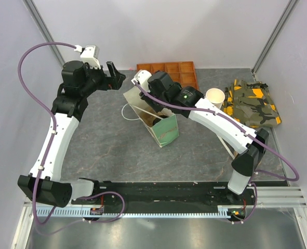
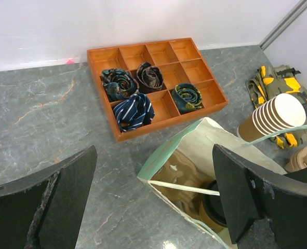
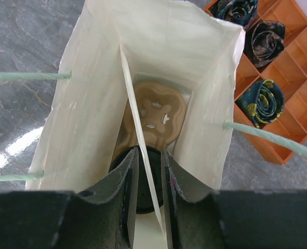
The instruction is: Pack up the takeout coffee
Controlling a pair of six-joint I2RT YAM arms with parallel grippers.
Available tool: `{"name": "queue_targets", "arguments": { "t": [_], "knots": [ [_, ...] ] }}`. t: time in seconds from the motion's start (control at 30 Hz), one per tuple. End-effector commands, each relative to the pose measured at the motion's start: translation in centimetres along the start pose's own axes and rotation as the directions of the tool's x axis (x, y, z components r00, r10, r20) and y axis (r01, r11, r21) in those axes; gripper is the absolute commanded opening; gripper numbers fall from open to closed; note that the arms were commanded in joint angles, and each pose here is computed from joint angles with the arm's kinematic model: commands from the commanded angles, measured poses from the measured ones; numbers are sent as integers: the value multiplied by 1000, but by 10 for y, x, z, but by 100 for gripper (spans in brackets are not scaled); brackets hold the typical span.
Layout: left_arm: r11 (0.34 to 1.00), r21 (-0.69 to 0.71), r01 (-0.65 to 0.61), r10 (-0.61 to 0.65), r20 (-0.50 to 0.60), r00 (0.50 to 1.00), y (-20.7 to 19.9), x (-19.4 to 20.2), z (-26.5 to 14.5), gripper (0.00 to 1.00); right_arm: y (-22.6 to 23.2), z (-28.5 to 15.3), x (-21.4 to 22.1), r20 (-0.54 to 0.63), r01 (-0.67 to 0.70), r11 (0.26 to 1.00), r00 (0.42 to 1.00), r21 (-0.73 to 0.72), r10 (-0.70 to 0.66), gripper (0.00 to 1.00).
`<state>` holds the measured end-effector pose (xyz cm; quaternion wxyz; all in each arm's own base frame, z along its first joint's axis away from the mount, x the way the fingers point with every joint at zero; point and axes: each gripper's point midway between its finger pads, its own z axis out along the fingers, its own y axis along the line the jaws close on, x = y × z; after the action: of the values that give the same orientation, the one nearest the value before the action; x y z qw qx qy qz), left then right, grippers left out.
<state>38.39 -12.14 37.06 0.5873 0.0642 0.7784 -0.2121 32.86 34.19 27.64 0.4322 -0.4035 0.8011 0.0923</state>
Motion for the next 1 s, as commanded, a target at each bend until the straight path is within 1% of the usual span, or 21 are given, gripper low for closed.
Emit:
{"name": "queue_targets", "arguments": {
  "t": [0.0,0.07,0.17,0.3,0.37,0.4,0.43,0.47,0.5,0.57,0.6,0.67,0.7,0.77,0.8,0.83,0.87,0.9,0.93,0.97],
  "knots": [
    [999,21,-38,37,45,998,-5,-21,-4,100,-2,-16,-29,81,-30,1000,996,-7,30,31],
    [999,21,-34,33,45,998,-6,-22,-4,100,0,-21,-37,105,-34,999,994,-25,37,31],
    [1000,20,-13,12,26,1000,-5,-21,-3,100,3,-37,-59,173,-42,997,984,-67,53,31],
    [999,29,13,-12,-2,1000,-5,-25,-2,100,-2,-65,-97,293,-56,995,953,-85,78,32],
    [1000,29,13,-13,8,1000,-4,-37,-5,100,-6,-79,-113,344,-73,993,933,-95,101,32],
    [999,26,23,-23,-27,999,-1,-31,0,100,-12,-83,-118,361,-89,992,925,-92,116,33],
    [999,32,17,-17,-13,1000,-3,-43,-5,100,-17,-88,-124,383,-103,991,914,-89,130,34],
    [999,25,23,-22,-20,1000,3,-46,-5,100,-23,-97,-132,409,-136,986,897,-99,165,37],
    [999,32,40,-37,-67,997,6,-38,-1,100,-38,-100,-134,422,-168,982,887,-83,188,39],
    [999,28,39,-38,-57,998,13,-53,-5,100,-57,-115,-142,466,-228,970,852,-78,238,42],
    [998,45,46,-43,-69,997,13,-54,-6,100,-79,-119,-140,477,-264,963,842,-47,254,45],
    [998,30,52,-49,-87,995,25,-58,-8,100,-104,-133,-139,506,-312,950,817,-14,276,51],
    [998,43,54,-49,-97,994,24,-58,-8,100,-130,-137,-130,511,-364,931,805,25,301,58],
    [998,3,55,-54,-114,992,45,-59,-13,100,-151,-148,-116,514,-406,911,797,66,318,66],
    [998,11,61,-59,-126,990,48,-59,-14,100,-169,-151,-104,511,-436,893,796,111,325,73],
    [998,14,64,-61,-143,988,54,-58,-12,100,-176,-151,-94,501,-452,881,799,137,332,77],
    [996,-8,91,-91,-165,982,66,-54,-18,100,-178,-153,-76,479,-468,870,806,155,348,80],
    [994,11,113,-109,-185,977,68,-50,-19,100,-191,-156,-59,469,-495,848,804,188,365,87],
    [993,13,121,-116,-193,974,73,-50,-21,100,-194,-157,-47,456,-513,835,803,199,384,90],
    [987,-12,159,-158,-237,959,85,-38,-20,100,-195,-158,-27,430,-522,825,809,216,400,93]
  ]
}}
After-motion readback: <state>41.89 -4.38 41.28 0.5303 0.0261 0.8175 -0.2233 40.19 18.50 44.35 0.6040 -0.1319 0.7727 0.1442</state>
